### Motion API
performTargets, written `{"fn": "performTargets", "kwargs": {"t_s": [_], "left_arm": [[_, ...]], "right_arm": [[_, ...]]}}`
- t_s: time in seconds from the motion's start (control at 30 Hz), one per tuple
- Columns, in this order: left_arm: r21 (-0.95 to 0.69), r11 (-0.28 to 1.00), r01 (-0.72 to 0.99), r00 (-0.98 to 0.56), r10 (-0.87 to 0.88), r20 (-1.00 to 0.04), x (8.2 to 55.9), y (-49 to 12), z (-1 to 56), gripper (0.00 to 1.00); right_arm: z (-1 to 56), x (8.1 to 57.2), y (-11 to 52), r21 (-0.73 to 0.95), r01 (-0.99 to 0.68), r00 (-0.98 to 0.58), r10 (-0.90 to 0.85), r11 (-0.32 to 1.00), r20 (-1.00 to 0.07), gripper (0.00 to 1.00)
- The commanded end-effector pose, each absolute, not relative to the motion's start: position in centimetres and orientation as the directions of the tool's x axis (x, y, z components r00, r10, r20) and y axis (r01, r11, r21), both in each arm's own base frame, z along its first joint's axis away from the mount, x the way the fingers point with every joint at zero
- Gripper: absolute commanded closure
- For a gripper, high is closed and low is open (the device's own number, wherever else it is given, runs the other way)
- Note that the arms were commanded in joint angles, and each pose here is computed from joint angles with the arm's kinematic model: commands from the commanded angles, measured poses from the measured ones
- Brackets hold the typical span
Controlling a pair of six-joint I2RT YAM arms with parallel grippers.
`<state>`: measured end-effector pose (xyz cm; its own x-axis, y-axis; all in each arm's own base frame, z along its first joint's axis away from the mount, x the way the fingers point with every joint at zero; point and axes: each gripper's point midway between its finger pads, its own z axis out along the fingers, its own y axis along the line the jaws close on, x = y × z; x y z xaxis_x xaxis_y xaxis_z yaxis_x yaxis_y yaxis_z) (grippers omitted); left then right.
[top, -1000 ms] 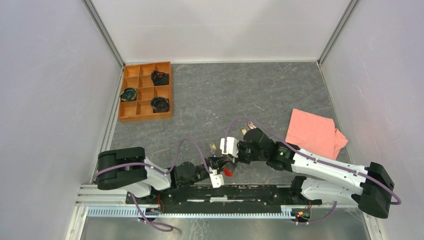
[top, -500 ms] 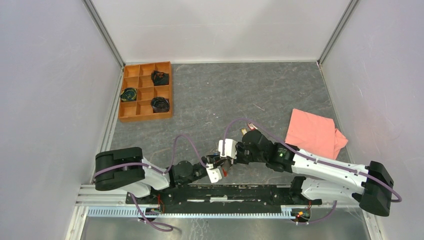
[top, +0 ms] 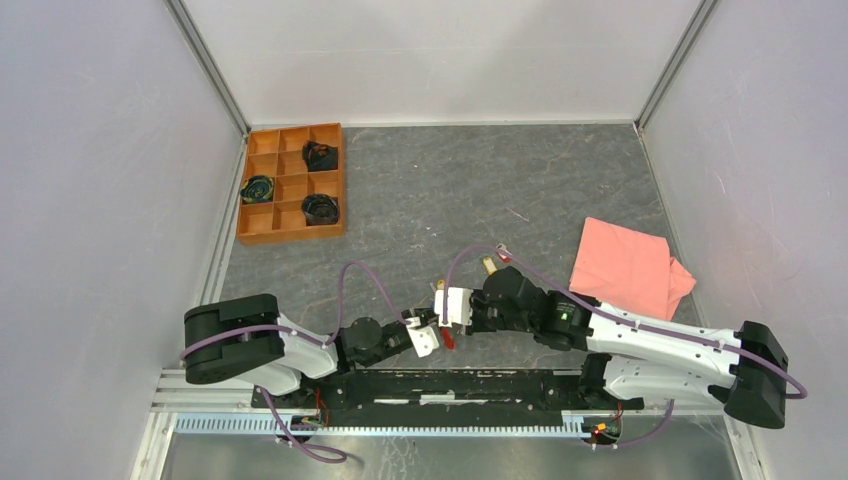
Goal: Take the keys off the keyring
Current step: Place the key at the center of the board.
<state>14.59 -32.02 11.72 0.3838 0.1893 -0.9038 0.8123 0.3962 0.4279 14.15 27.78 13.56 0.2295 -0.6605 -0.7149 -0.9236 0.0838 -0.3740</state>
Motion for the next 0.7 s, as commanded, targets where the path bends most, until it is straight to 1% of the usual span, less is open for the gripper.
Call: {"fn": "performTargets", "kwargs": {"t_s": [0.0, 0.2, 0.27, 0.3, 0.37, 0.4, 0.53, 0.67], "left_arm": [[0.372, 0.431, 0.822, 0.364, 0.104, -0.926, 14.8, -32.6, 13.9, 0.77], [0.354, 0.458, 0.815, 0.348, 0.101, -0.932, 15.2, -32.5, 14.2, 0.82], [0.356, 0.454, 0.817, 0.350, 0.100, -0.931, 15.1, -32.6, 14.4, 0.88], [0.358, 0.454, 0.816, 0.351, 0.103, -0.931, 15.2, -32.6, 14.4, 0.90], [0.375, 0.447, 0.812, 0.366, 0.110, -0.924, 15.1, -32.4, 14.4, 0.97], [0.382, 0.448, 0.809, 0.372, 0.114, -0.921, 15.1, -32.3, 14.4, 0.98], [0.430, 0.432, 0.793, 0.405, 0.154, -0.901, 15.1, -32.0, 13.8, 0.98], [0.495, 0.414, 0.764, 0.455, 0.198, -0.868, 15.3, -31.6, 13.3, 0.98]], "right_arm": [[16.2, 14.4, 29.1, -0.420, -0.902, 0.284, -0.592, 0.101, -0.754, 1.00], [15.9, 13.9, 29.0, -0.430, -0.900, 0.307, -0.591, 0.075, -0.746, 1.00], [15.7, 14.0, 28.8, -0.433, -0.898, 0.303, -0.605, 0.079, -0.737, 1.00], [15.7, 14.5, 28.5, -0.446, -0.889, 0.296, -0.619, 0.099, -0.727, 1.00], [15.8, 15.2, 27.9, -0.467, -0.874, 0.283, -0.641, 0.136, -0.714, 1.00], [15.9, 15.8, 27.6, -0.482, -0.861, 0.272, -0.653, 0.162, -0.707, 1.00], [16.1, 17.0, 26.5, -0.511, -0.829, 0.237, -0.684, 0.229, -0.690, 1.00], [16.2, 17.6, 26.0, -0.530, -0.807, 0.221, -0.699, 0.260, -0.680, 1.00]]}}
